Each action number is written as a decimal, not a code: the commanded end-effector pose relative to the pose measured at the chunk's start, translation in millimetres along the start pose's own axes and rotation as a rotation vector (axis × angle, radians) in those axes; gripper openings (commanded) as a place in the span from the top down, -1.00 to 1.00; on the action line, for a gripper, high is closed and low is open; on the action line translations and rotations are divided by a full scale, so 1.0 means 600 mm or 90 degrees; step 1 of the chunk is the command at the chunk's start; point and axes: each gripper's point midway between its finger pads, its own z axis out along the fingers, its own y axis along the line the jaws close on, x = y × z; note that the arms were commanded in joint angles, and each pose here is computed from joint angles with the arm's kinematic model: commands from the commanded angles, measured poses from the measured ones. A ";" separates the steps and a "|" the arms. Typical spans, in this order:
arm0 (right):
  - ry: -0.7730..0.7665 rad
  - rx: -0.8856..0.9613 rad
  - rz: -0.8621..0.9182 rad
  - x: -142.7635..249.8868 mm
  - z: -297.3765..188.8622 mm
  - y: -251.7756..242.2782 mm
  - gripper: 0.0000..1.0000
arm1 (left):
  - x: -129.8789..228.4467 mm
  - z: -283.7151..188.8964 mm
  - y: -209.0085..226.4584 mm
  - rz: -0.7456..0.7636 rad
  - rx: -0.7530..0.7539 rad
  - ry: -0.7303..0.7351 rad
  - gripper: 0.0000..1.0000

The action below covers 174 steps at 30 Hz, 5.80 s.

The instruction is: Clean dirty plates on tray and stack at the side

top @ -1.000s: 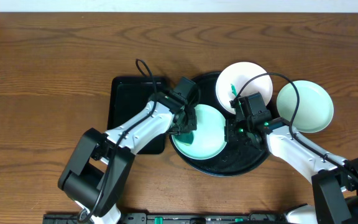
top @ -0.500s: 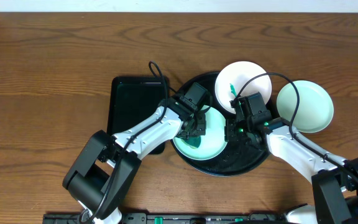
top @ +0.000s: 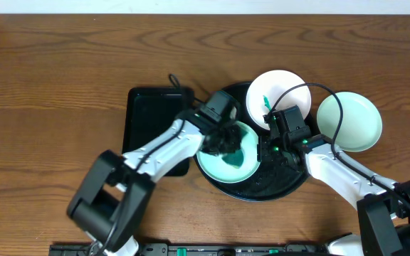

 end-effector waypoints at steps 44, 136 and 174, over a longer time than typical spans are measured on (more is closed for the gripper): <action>0.016 -0.015 -0.002 0.011 0.007 0.008 0.98 | -0.060 -0.141 0.341 -0.094 -0.387 -0.073 0.85; 0.022 0.018 -0.022 0.018 0.020 0.000 0.78 | -0.032 -0.474 0.400 -0.409 -0.416 -0.437 -0.12; -0.006 0.021 -0.025 0.005 -0.015 0.003 0.97 | -0.032 -0.474 0.400 -0.409 -0.415 -0.438 -0.58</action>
